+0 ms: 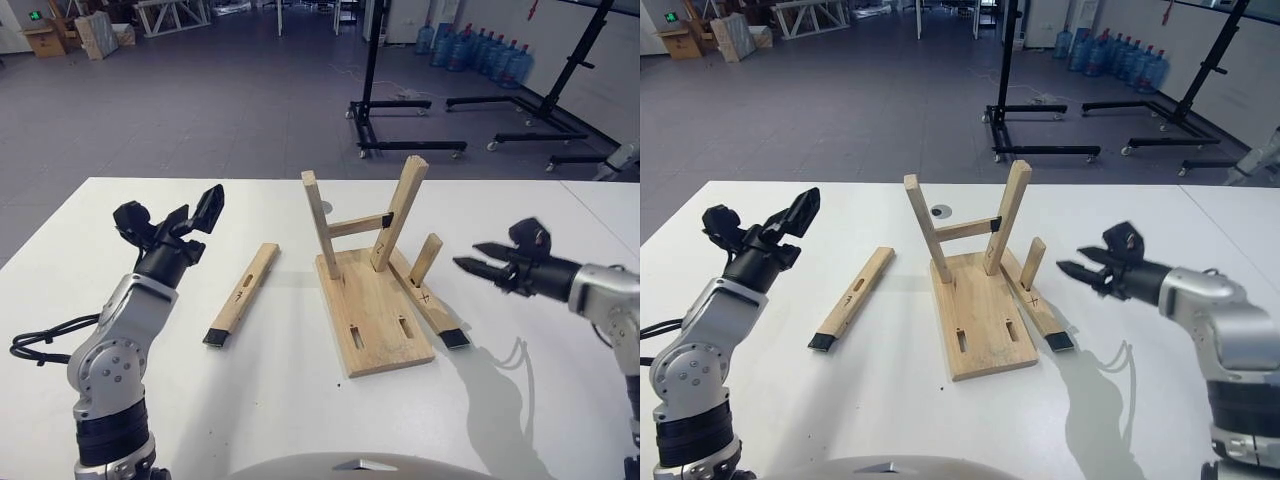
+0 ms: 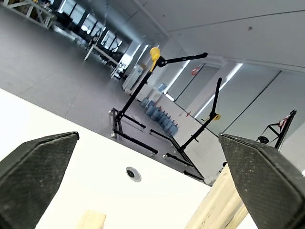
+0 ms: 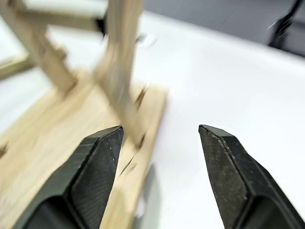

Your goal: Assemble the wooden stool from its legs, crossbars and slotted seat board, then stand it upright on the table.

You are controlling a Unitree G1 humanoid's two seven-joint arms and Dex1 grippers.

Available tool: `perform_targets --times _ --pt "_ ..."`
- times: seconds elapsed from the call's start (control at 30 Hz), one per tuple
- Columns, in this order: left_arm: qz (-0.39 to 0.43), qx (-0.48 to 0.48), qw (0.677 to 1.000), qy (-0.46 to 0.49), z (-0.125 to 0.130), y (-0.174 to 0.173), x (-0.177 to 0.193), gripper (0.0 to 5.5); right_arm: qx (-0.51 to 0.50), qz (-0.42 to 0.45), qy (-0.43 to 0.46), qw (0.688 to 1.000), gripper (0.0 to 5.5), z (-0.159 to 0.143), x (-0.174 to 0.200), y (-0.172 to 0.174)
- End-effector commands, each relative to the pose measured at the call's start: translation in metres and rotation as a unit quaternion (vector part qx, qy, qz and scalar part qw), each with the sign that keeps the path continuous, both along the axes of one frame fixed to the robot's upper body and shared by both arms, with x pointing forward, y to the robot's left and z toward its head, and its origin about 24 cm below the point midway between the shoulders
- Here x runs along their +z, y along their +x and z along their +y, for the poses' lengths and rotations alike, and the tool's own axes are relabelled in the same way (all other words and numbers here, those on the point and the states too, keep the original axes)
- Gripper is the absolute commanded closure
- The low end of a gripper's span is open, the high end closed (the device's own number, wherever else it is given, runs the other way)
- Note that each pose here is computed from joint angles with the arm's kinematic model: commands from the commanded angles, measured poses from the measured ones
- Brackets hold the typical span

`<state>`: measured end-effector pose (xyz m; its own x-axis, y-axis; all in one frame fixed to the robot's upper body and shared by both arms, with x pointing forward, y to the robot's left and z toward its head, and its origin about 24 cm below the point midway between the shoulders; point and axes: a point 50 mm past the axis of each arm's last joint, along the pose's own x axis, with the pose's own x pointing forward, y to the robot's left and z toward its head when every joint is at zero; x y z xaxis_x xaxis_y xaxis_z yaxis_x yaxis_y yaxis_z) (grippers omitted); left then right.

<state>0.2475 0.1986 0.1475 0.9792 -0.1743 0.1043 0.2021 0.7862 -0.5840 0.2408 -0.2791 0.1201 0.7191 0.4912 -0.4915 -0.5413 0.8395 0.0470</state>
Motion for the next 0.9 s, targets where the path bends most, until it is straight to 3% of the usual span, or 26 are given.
perform_targets --times 0.03,0.43,0.77,0.9 --pt "0.039 0.019 0.999 0.018 0.000 -0.002 -0.014 0.10 0.004 0.021 0.001 1.000 2.06 0.009 -0.016 -0.002" --pt "0.048 0.029 0.998 0.021 -0.002 -0.004 -0.018 0.10 0.001 0.083 -0.021 0.996 0.13 0.018 -0.057 -0.015" --pt "0.042 0.027 0.999 0.010 -0.005 -0.002 -0.020 0.10 -0.016 0.088 -0.061 0.994 0.13 0.021 -0.083 -0.017" --pt "0.042 0.030 0.999 0.008 -0.007 -0.002 -0.021 0.10 -0.026 0.087 -0.074 0.993 0.78 0.023 -0.093 -0.015"
